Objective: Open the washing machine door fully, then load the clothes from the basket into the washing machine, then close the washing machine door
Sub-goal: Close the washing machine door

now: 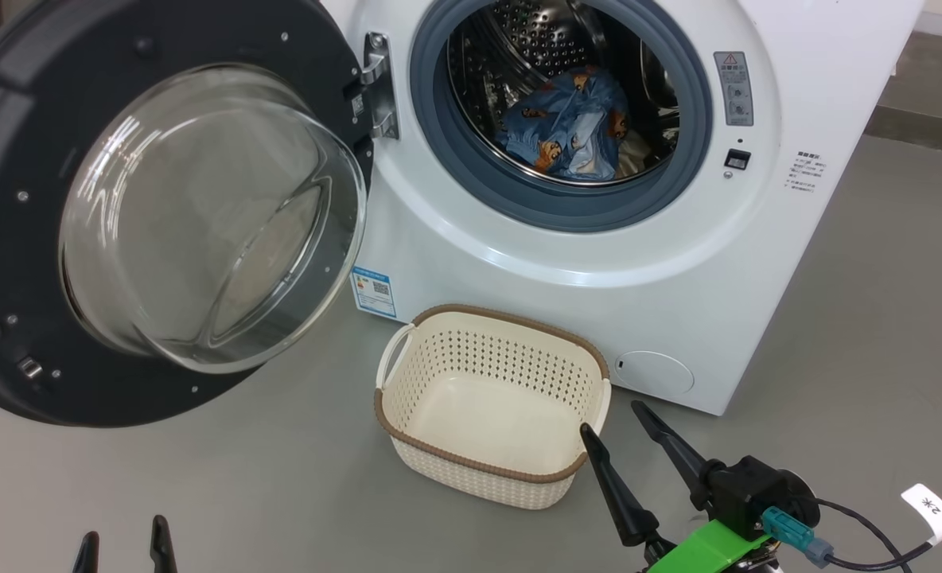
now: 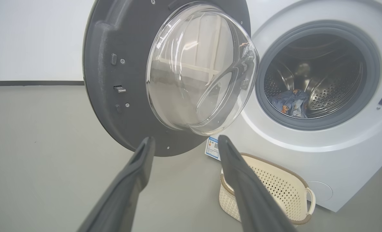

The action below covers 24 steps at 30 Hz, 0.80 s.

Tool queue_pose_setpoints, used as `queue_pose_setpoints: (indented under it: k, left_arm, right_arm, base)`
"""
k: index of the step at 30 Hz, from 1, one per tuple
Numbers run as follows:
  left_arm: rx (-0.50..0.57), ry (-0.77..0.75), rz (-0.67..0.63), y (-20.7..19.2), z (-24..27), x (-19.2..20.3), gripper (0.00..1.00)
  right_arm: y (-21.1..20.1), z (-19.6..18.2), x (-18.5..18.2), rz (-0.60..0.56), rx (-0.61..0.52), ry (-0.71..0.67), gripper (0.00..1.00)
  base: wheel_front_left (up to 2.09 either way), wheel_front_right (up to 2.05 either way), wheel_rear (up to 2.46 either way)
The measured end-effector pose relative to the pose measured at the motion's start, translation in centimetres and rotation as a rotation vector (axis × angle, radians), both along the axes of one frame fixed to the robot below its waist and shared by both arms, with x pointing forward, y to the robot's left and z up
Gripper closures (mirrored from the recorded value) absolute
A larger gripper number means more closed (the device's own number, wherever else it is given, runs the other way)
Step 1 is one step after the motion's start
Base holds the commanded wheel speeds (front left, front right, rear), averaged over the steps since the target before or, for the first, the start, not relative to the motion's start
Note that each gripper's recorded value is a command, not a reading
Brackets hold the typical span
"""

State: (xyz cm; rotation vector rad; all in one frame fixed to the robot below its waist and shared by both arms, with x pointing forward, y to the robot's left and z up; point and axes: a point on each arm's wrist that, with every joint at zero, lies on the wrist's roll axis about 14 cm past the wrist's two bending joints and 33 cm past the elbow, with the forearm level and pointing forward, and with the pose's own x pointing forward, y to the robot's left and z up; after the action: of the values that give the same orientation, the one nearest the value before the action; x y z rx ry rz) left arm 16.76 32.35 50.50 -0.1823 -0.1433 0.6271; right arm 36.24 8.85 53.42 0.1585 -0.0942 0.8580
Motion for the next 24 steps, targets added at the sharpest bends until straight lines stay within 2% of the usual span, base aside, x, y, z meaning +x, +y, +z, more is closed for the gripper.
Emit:
queue_pose_setpoints:
  k: [22, 23, 24]
  left_arm:
    - [0.001, 0.001, 0.008, 0.18, -0.01, -0.15, 0.0]
    - [0.001, 0.001, 0.01, 0.23, -0.01, -0.19, 0.65]
    - [0.001, 0.001, 0.011, 0.25, -0.01, -0.2, 1.0]
  right_arm:
    - [-0.06, -0.04, 0.11, -0.003, 0.0, 0.002, 0.0]
    - [-0.06, -0.05, 0.11, -0.003, 0.0, 0.002, 0.0]
    - [-0.06, -0.05, 0.11, -0.003, 0.0, 0.002, 0.0]
  base:
    - [0.0, 0.0, 0.0]
    - [0.0, 0.0, 0.0]
    - [0.0, 0.0, 0.0]
